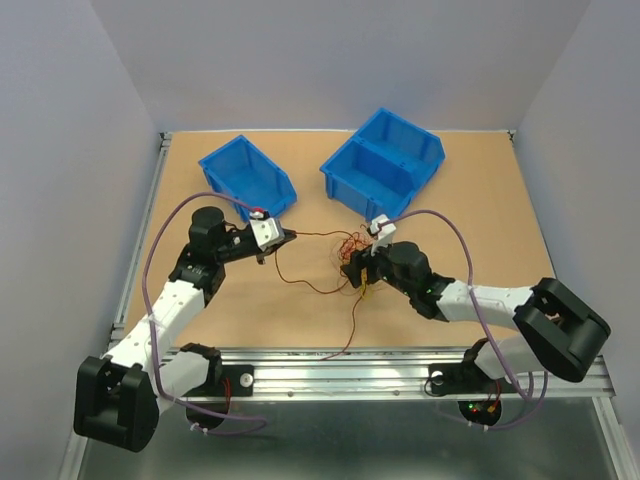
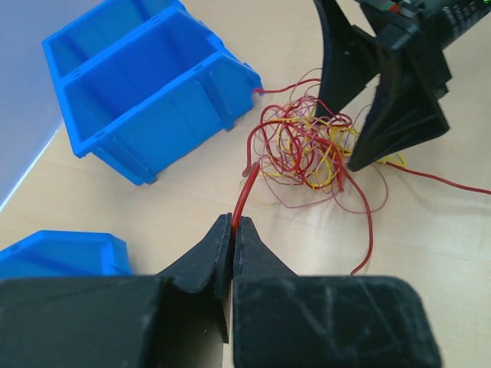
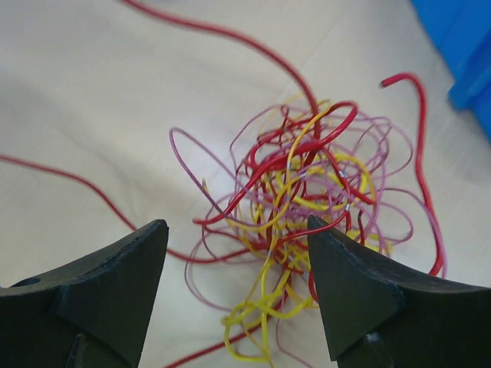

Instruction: Untangle the cables

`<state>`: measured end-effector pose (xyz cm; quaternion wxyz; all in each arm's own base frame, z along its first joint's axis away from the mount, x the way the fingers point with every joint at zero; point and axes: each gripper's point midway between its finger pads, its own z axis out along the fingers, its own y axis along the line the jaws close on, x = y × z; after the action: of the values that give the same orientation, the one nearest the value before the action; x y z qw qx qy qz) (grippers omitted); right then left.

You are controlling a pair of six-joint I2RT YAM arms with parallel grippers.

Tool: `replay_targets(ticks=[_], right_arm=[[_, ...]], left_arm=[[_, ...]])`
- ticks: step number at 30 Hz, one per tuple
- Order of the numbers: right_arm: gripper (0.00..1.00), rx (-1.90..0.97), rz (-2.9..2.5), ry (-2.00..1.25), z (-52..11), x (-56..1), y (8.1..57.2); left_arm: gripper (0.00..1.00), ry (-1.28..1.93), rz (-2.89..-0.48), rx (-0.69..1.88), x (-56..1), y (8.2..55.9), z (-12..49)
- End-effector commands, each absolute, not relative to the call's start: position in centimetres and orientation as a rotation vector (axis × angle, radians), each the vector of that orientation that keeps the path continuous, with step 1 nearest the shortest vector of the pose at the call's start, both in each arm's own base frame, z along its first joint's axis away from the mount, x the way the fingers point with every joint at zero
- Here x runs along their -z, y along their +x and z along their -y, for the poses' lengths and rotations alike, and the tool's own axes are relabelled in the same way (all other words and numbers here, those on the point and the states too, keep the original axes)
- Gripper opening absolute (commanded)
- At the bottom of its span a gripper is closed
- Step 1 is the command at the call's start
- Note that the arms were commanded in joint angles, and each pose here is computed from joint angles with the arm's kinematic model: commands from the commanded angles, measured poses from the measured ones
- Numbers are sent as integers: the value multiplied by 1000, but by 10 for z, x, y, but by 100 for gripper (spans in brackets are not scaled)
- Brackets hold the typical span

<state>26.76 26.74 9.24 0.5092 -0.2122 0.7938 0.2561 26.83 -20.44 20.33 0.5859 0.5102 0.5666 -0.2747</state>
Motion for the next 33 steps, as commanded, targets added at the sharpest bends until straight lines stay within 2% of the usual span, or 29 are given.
replay_targets(ticks=[1,8,13,19,26,30,33], right_arm=[[77,-607,-1680,-392,-282,-161,307],[76,-691,-1626,-371,-274,-194,285],[76,-729,-1526,-506,-286,-223,275],[77,-697,-1469,-781,-326,-204,286],[75,-607,-1472,-758,-344,-189,324],[67,-587,-1531,-744,-343,-167,329],[57,-607,-1582,-741,-343,-144,325]], left_arm=[[0,1212,-1176,609,-247,258,208],[0,1199,-1190,619,-256,255,207],[0,1203,-1200,638,-254,254,209],[0,1203,-1213,636,-260,255,209],[0,1191,-1203,611,-282,255,207],[0,1140,-1168,555,-327,261,203],[0,1058,-1060,508,-412,260,199]])
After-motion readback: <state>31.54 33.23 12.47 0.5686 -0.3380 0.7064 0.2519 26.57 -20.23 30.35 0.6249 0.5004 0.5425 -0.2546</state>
